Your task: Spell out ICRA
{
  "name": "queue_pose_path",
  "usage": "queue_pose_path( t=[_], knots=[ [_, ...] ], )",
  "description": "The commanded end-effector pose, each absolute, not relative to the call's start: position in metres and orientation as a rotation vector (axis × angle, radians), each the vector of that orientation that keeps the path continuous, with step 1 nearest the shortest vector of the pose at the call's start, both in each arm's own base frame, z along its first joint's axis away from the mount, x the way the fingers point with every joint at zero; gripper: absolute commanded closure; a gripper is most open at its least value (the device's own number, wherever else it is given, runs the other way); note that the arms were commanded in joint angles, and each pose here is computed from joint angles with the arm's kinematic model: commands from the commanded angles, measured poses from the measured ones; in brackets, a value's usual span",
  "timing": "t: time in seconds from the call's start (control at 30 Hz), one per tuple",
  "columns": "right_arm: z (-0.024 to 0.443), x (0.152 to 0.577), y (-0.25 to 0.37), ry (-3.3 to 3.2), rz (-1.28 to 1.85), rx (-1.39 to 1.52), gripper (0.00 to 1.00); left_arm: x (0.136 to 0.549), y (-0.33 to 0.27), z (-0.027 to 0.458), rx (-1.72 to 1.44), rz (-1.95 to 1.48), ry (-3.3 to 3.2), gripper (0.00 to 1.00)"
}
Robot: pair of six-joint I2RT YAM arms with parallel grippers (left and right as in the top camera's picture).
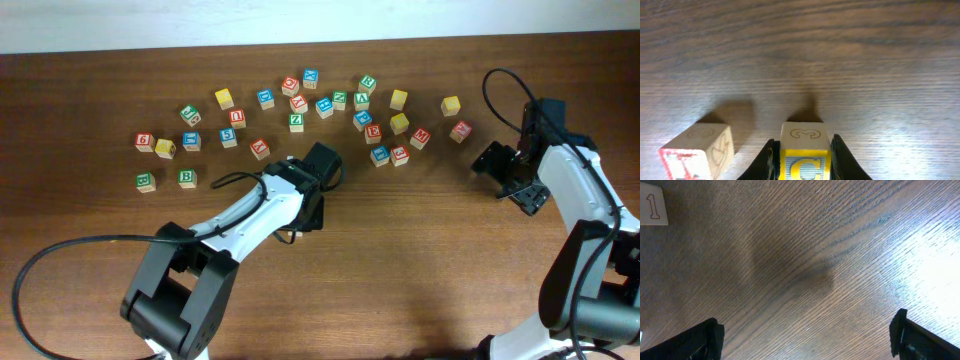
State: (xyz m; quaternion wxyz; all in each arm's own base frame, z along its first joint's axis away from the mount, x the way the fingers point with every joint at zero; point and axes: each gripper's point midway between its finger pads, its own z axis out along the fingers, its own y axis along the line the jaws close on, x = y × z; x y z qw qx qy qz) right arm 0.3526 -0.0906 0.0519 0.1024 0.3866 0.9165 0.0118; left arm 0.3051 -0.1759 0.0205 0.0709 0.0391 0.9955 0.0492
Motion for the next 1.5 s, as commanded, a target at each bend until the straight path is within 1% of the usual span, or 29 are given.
queue_pose_path(
  t=[0.0, 0.1, 0.2, 0.57, 0.7, 0.9, 0.93, 1.03, 1.27, 1.47],
  knots=[
    [0.063, 0.357, -0.094, 2.671, 0.032, 1.133, 0.02, 0.296, -0.162, 0.014, 0.151, 0.254, 3.018, 0.81],
    [0.063, 0.357, -0.094, 2.671, 0.032, 1.133, 0.02, 0.296, -0.159, 0.014, 0.150, 0.278, 3.014, 0.81],
    [0.063, 0.357, -0.094, 2.671, 0.032, 1.133, 0.02, 0.299, -0.152, 0.016, 0.084, 0.324, 2.992, 0.81],
    [0.063, 0.357, -0.094, 2.671, 0.032, 1.133, 0.02, 0.305, -0.142, 0.016, -0.006, 0.333, 2.989, 0.79],
    [0.063, 0.357, -0.094, 2.671, 0.031, 1.133, 0.02, 0.305, -0.142, 0.016, -0.008, 0.329, 2.986, 0.72],
    [0.063, 0.357, -0.094, 2.671, 0.031, 1.132, 0.02, 0.305, -0.142, 0.016, -0.007, 0.331, 2.988, 0.69],
    [0.063, 0.357, -0.094, 2.671, 0.031, 1.132, 0.02, 0.305, -0.142, 0.016, -0.007, 0.331, 2.988, 0.64],
    [0.063, 0.357, -0.094, 2.671, 0.031, 1.133, 0.02, 0.306, -0.143, 0.016, -0.008, 0.326, 2.982, 0.56],
    [0.063, 0.357, -0.094, 2.671, 0.031, 1.133, 0.02, 0.314, -0.147, 0.017, -0.015, 0.295, 2.952, 0.53],
    [0.063, 0.357, -0.094, 2.671, 0.032, 1.133, 0.02, 0.329, -0.145, 0.020, 0.021, 0.332, 2.879, 0.54]
  ],
)
